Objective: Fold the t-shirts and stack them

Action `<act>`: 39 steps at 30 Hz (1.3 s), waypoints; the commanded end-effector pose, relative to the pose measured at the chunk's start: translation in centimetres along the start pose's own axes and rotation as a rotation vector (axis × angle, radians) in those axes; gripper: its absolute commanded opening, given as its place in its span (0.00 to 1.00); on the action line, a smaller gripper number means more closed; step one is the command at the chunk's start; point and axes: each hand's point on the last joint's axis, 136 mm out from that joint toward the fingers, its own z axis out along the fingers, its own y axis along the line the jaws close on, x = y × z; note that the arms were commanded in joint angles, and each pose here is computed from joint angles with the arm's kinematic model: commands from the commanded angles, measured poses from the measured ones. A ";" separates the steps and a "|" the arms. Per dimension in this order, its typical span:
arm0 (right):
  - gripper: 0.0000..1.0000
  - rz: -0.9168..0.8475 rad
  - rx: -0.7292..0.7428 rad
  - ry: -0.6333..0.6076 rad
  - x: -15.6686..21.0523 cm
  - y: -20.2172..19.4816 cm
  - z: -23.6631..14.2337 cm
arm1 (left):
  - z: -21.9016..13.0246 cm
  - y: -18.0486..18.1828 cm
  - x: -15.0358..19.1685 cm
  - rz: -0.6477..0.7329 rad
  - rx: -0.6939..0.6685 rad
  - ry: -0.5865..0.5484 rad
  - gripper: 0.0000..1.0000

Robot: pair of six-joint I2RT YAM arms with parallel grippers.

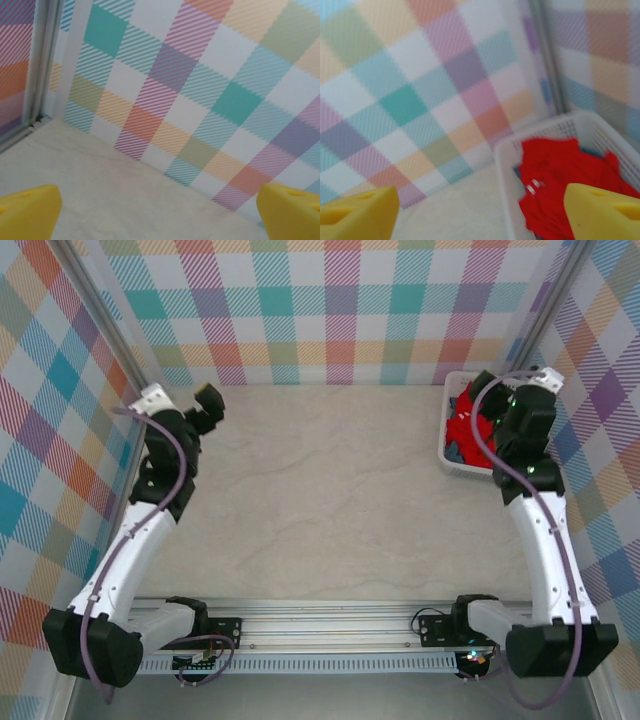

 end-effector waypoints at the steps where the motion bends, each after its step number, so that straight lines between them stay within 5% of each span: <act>1: 0.76 0.099 0.188 0.442 9.1 -4.6 4.2 | 1.2 -1.8 8.6 -0.139 0.059 0.414 1.00; 7: 0.65 0.240 0.255 0.738 13.6 -7.3 10.6 | 0.1 -9.3 12.8 -0.130 0.273 0.601 0.94; 14: 0.65 0.236 0.282 0.866 18.2 -9.2 15.1 | -2.3 -11.1 16.6 -0.083 0.317 0.737 0.87; 19: 0.37 0.225 0.313 0.892 20.3 -10.4 16.5 | -3.3 -10.7 16.7 -0.082 0.312 0.745 0.84; 22: 0.03 0.223 0.308 0.851 19.2 -10.2 16.8 | -3.7 -10.5 16.2 -0.075 0.310 0.736 0.82; 26: 0.00 0.146 0.307 0.687 14.3 -8.7 15.3 | -4.1 -10.4 15.7 -0.071 0.308 0.732 0.80; 29: 0.00 0.039 0.195 0.482 8.0 -4.1 13.4 | -4.3 -10.1 15.3 -0.065 0.291 0.720 0.80; 33: 0.00 -0.063 -0.142 0.263 -0.3 7.2 9.9 | -4.2 -9.6 14.8 -0.051 0.253 0.691 0.79; 39: 0.00 -0.125 -0.647 0.153 -4.9 23.6 0.7 | -3.7 -7.1 13.3 -0.007 0.110 0.622 0.79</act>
